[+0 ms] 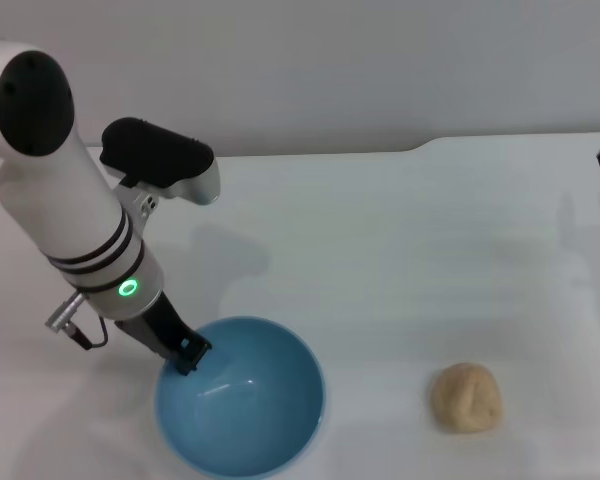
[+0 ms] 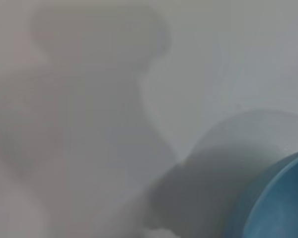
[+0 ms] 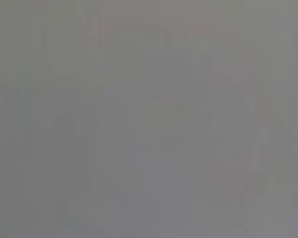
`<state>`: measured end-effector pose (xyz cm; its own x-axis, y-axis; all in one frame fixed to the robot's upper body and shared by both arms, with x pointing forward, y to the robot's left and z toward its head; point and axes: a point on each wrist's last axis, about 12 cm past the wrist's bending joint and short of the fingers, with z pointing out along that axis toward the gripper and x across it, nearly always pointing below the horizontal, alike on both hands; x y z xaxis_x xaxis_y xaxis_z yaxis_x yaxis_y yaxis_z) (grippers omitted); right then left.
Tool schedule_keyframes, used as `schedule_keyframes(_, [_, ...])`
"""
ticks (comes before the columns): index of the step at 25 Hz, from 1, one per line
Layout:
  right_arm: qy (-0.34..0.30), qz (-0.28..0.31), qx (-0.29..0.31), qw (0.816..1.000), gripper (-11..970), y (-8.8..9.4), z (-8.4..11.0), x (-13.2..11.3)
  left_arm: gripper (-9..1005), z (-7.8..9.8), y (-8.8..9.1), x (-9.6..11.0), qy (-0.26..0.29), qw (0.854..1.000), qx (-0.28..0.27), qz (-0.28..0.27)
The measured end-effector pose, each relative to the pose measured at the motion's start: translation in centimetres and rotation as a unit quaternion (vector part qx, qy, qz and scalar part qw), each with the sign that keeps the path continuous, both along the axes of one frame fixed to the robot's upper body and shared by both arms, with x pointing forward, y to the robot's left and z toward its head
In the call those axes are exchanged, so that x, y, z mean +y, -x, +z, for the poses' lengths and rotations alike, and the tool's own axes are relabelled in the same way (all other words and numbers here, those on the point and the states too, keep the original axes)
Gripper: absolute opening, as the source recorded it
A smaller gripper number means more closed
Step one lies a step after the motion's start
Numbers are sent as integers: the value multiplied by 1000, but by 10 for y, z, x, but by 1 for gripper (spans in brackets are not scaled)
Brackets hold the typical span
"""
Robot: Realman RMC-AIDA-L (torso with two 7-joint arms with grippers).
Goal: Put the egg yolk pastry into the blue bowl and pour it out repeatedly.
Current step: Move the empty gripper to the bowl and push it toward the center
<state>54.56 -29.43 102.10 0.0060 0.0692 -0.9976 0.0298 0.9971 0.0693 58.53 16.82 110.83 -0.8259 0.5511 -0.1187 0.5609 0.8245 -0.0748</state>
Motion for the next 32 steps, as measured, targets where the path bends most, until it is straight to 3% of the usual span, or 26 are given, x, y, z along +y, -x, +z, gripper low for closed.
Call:
schedule_keyframes(5, [-81,72,2,994,362,-20,14,-6,33,10,-8,-7,6,1000,-18,-7])
schedule_keyframes(8, [-155,115,39,980,361,-38,26,-17,33,16,-13,-12,10,999,-34,-14])
schedule_keyframes(13, [-169,141,53,974,358,-44,33,-21,34,16,-13,-14,8,999,-34,-20])
schedule_keyframes(32, [-139,144,56,978,348,-44,34,-26,-1,19,-16,-17,2,998,-36,-46])
